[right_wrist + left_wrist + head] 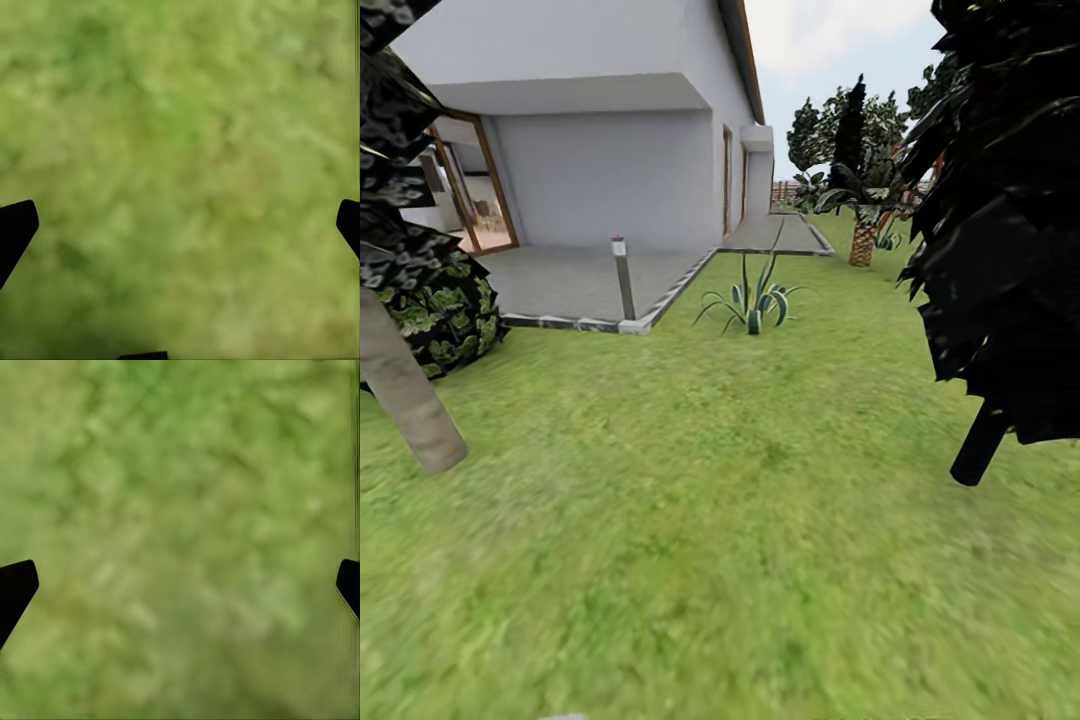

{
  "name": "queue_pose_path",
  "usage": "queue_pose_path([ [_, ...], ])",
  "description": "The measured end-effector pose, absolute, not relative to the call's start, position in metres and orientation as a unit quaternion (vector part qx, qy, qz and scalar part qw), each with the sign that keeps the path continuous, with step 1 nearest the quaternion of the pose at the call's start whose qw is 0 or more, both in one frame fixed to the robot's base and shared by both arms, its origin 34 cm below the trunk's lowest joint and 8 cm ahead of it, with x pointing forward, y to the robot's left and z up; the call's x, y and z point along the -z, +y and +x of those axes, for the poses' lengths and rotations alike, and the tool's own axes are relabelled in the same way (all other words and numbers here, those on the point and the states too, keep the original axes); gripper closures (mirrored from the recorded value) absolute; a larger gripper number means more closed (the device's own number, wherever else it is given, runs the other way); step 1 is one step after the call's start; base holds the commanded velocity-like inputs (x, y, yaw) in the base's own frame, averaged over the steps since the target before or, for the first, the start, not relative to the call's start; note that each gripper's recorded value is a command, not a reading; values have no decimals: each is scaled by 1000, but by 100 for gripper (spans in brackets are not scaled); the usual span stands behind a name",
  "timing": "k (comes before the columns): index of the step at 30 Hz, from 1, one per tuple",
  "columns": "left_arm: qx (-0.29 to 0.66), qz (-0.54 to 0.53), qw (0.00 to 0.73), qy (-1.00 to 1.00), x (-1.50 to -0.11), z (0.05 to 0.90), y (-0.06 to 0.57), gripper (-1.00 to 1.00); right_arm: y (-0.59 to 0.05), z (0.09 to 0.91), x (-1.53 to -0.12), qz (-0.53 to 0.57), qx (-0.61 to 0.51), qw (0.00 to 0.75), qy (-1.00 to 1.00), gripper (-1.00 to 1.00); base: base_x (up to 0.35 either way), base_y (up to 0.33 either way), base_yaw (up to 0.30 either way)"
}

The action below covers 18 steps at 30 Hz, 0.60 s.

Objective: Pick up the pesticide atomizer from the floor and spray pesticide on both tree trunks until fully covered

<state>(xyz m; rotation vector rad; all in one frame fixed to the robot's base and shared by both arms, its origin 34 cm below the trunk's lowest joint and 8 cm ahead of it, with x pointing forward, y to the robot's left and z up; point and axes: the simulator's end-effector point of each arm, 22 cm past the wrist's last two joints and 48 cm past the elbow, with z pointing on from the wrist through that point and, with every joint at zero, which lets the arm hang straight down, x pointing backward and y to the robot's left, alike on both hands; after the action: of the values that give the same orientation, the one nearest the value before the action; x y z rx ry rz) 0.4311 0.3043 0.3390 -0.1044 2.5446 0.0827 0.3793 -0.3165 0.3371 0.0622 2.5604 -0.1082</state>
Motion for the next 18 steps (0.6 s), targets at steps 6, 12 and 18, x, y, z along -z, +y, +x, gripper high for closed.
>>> queue_pose_path([
  [6, -31, -39, 292, 955, -339, 431, 304, -100, -316, 379, -337, 23, 40, 285, 957, -100, 14, 8, -262],
  [12, -31, -39, 292, 955, -339, 431, 304, -100, -316, 379, -337, 23, 40, 285, 957, -100, 1, 1, -262],
  [18, -30, -40, 292, 955, -339, 431, 304, -100, -316, 379, -337, 23, 40, 285, 957, -100, 0, 0, -262],
])
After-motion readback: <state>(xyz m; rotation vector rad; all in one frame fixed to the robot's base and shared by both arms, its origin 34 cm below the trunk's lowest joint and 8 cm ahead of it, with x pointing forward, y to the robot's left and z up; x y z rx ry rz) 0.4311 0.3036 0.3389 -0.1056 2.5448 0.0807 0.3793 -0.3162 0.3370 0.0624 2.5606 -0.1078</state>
